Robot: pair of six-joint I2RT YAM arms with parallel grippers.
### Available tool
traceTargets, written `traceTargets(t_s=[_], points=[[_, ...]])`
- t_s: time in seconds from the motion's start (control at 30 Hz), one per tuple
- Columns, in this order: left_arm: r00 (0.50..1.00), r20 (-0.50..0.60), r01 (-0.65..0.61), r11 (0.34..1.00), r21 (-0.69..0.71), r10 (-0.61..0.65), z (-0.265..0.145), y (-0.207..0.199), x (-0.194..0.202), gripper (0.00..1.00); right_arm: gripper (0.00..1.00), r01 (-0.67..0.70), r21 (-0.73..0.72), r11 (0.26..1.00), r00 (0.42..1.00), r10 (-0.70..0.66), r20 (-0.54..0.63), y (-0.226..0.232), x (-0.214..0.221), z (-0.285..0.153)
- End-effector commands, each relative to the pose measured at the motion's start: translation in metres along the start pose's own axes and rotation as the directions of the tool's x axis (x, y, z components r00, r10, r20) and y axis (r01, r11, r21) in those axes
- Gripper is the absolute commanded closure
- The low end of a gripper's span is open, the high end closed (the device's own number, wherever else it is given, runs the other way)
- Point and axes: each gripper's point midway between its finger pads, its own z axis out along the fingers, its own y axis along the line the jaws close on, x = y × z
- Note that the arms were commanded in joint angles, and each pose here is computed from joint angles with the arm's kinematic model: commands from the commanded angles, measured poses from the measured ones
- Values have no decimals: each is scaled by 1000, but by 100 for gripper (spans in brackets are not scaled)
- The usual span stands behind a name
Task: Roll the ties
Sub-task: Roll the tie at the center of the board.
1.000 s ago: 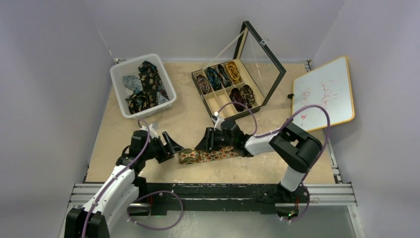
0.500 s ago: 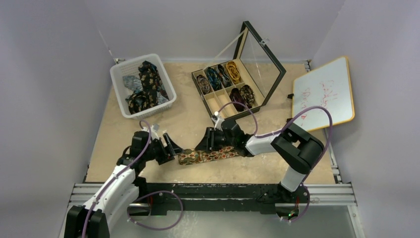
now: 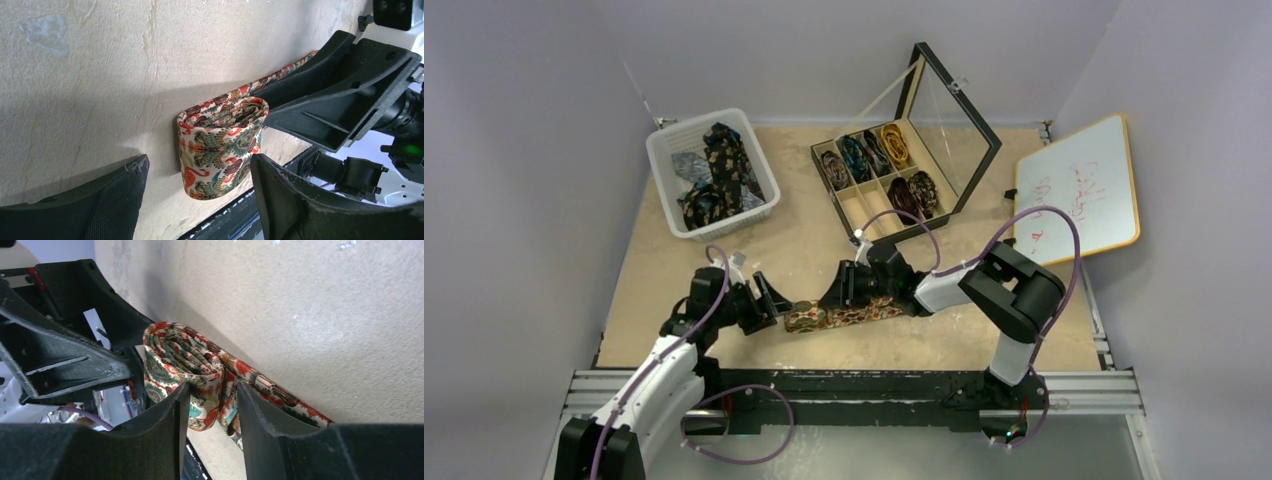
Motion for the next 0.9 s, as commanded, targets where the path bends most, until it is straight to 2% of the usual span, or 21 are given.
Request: traceTargets(t_s=[0.0,0.27,0.53,0.87], points=[[1000,-7,-12,999,34,12,0,-3,3,28,58,-6,-36,999,1000,5,-5,10,-3,6],[1000,-18,5,998,60,-4,3,-3,8,28,65,-28,23,999,1000,29,-9,-10,4,8],[995,-47,88,996,3,-88,10,7,10,31,72,-50,25,998,999,50,-10,-19,13,5],[991,-55,122,992,18,-121,16,5,22,36,75,-57,16,998,998,58,-23,-22,19,3]])
